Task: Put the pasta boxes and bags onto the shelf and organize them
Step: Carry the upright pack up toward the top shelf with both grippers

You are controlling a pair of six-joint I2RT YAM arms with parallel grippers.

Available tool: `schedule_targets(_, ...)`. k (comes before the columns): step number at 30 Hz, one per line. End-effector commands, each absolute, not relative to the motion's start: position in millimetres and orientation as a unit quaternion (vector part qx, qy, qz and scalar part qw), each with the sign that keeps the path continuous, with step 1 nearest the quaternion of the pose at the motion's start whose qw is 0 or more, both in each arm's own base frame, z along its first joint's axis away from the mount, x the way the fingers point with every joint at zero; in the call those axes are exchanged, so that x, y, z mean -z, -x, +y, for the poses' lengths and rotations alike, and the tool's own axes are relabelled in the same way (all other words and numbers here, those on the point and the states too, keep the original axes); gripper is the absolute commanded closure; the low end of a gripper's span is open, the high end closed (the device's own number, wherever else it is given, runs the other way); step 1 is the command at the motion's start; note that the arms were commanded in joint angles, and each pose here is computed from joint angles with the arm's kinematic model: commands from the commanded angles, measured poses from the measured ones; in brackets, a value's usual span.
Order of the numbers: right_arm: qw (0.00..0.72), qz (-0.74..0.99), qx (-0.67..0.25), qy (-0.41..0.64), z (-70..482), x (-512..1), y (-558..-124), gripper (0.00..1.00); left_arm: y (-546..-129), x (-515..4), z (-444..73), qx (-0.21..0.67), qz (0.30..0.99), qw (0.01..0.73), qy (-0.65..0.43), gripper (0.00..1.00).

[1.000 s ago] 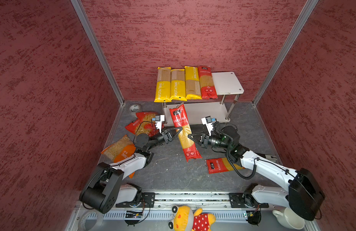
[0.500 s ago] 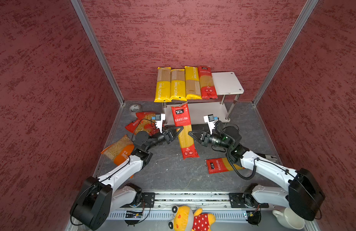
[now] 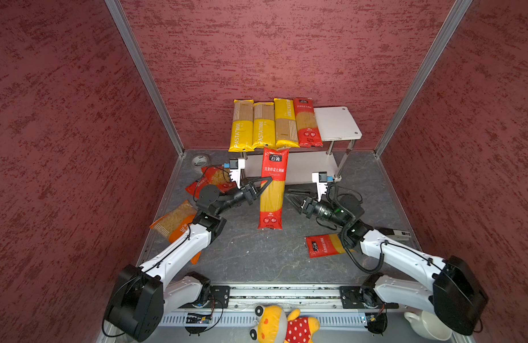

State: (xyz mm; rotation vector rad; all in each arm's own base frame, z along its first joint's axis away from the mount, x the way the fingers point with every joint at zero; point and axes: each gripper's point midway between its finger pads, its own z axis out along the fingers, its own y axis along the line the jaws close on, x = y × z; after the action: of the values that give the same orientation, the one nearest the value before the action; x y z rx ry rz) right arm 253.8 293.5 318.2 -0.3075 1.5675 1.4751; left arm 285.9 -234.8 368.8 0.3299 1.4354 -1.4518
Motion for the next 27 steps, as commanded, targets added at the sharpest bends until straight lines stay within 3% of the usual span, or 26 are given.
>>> schedule_targets(1, 0.502, 0.611, -0.600, 0.121, 286.1, -335.2, -253.0, 0.44, -285.3, -434.5, -216.5, 0.602, 0.520, 0.591, -0.135, 0.95)
schedule_targets(16, 0.482, 0.586, -0.646, 0.087, 296.7, -323.6, -246.2, 0.36, -311.2, -497.6, -171.2, 0.606, 0.413, 0.680, -0.011, 0.95)
schedule_targets(27, 0.495, 0.556, -0.666, 0.037, 298.7, -338.6, -259.7, 0.34, -311.2, -515.0, -167.2, 0.619, 0.379, 0.687, 0.042, 0.95)
